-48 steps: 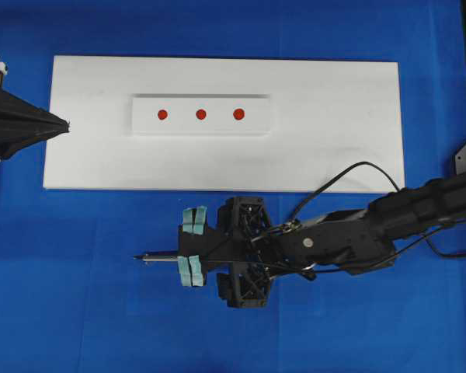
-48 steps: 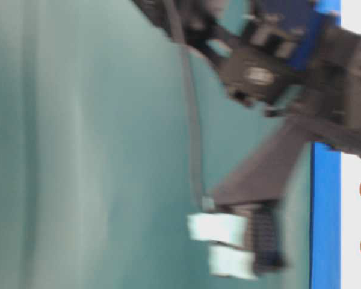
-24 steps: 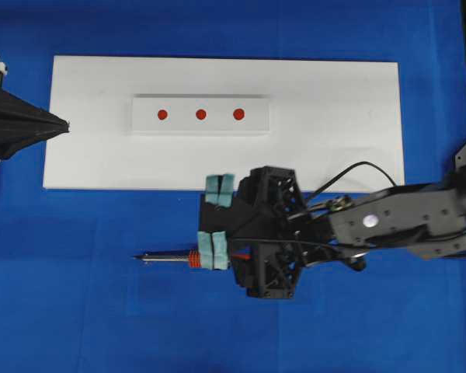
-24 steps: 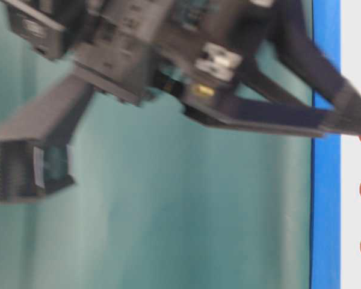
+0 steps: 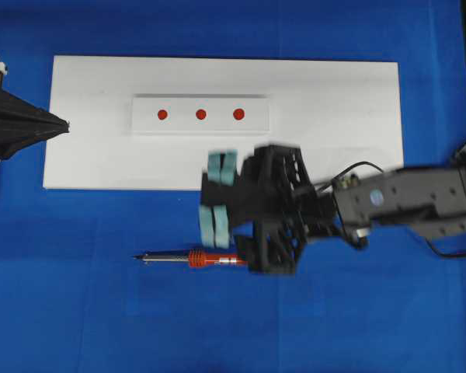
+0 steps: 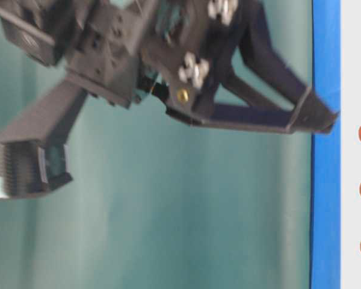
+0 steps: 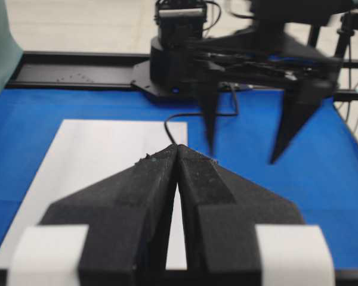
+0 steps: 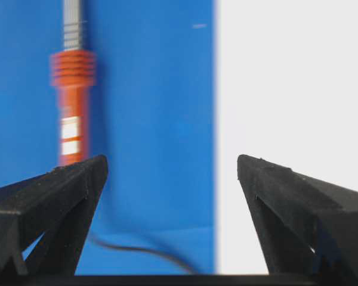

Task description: Touch the tip of the soldering iron to the mark.

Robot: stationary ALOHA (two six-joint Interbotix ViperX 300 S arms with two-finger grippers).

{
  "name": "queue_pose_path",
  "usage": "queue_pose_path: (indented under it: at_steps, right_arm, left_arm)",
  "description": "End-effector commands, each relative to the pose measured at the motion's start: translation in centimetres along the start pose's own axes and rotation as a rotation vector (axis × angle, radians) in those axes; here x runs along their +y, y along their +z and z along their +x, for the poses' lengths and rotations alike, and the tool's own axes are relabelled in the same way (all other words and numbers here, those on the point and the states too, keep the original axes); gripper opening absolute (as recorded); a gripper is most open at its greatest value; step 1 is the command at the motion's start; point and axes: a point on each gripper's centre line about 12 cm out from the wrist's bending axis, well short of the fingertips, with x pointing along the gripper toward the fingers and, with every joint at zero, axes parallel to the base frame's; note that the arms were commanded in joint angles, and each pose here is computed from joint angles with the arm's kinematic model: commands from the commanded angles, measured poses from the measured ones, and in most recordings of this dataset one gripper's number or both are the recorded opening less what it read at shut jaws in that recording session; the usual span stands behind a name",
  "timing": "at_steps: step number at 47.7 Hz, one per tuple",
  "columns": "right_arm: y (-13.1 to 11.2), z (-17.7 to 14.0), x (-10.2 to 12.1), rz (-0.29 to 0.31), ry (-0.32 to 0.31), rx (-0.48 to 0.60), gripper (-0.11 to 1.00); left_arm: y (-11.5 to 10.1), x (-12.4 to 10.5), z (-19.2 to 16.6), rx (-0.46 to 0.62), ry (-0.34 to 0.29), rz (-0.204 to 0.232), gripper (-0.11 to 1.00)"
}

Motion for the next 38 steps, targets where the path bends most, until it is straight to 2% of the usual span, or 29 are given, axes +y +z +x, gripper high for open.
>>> queue_pose_path:
  at_steps: [1, 8, 15, 23, 28, 38]
  right_arm:
    - [1.9, -1.8, -2.3, 0.018, -0.012, -0.059, 0.94]
    - [2.8, -1.6, -5.9, 0.026, -0.056, -0.065, 0.94]
    - [3.2, -1.5, -8.3, 0.041, -0.085, -0.069, 0.94]
    - [3.1, -1.9, -8.9, 0.037, -0.089, -0.08, 0.94]
    - [2.8, -3.4, -9.0, 0.039, -0.083, -0.106, 0.94]
    - [0.2, -7.2, -9.6, 0.053, -0.063, -0.177, 0.93]
  left_arm:
    - [0.4, 0.0, 0.2, -0.009, -0.002, 0.001, 0.02]
    - [0.4, 0.0, 0.2, -0.009, -0.002, 0.001, 0.02]
    - [0.4, 0.0, 0.2, -0.011, -0.002, 0.001, 0.02]
    - [0.4, 0.0, 0.2, -0.011, -0.002, 0.001, 0.02]
    - [0.4, 0.0, 0.2, -0.011, -0.002, 0.001, 0.02]
    - [0.4, 0.0, 0.2, -0.009, -0.002, 0.001, 0.02]
